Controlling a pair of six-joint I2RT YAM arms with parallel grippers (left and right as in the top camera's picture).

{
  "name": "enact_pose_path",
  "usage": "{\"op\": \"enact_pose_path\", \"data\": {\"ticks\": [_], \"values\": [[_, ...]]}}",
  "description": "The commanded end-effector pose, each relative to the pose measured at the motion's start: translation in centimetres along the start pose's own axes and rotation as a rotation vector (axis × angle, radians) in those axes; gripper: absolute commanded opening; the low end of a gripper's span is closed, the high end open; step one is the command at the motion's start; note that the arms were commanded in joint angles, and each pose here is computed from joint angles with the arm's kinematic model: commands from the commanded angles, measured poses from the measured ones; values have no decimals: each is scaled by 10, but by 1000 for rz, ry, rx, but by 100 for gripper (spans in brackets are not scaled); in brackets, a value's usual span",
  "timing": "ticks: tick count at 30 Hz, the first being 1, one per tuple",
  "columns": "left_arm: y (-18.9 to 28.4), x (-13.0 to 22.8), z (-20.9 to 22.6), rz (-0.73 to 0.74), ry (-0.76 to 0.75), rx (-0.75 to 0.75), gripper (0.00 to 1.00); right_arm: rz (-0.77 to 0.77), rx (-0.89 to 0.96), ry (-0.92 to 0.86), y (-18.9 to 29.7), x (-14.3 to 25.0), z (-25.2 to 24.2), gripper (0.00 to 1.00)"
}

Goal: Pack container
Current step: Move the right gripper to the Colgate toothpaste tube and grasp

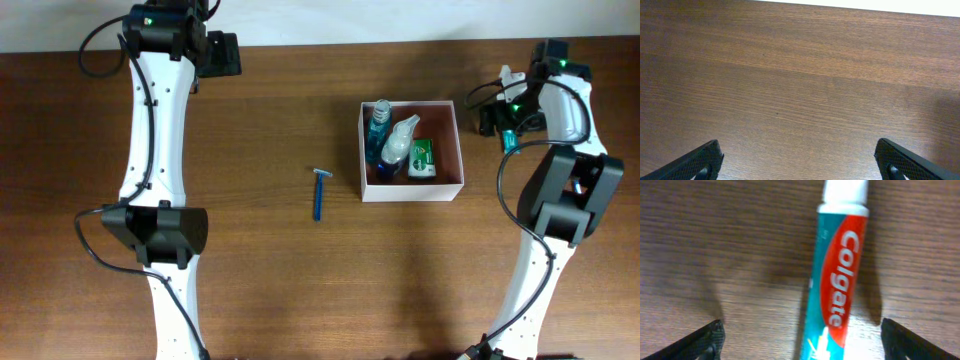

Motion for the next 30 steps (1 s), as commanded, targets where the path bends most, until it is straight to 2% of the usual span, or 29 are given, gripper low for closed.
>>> {"op": "enact_pose_path", "data": {"ticks": [1,8,12,17,19,21,25,26,27,30], "values": [[0,0,2,-2,-6,-9,99,17,-10,-13,-9,6,-8,88],[0,0,2,-2,-6,-9,99,20,-12,-13,-14,6,-8,83],[0,0,2,-2,-6,-9,99,33,-18,-14,-20,8,-8,77],[0,0,2,-2,-6,-9,99,31,-15,-13,-23,7,-8,65],[0,-1,2,-2,-5,-9,99,26,-14,-13,-23,7,-9,55],[0,0,2,-2,-6,-9,99,24,-13,-13,-23,6,-9,41],[0,0,2,-2,-6,-9,99,24,-8,-13,-23,6,-9,30],[0,0,2,-2,-6,-9,99,21,-7,-13,-22,5,-9,20],[0,0,2,-2,-6,-9,99,19,-7,-13,-21,5,-9,16],[0,0,2,-2,-6,-9,99,8,-3,-12,-16,2,-10,14]]}}
Point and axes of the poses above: each gripper's point midway between its finger pads, its own y axis back along the fingers, its own z axis along the line the jaws close on, x = y × z, the point moved 10 cm from there along y, back along the fingers, and after that the axes turned 2 degrees about -y, right-handed, at the moved point
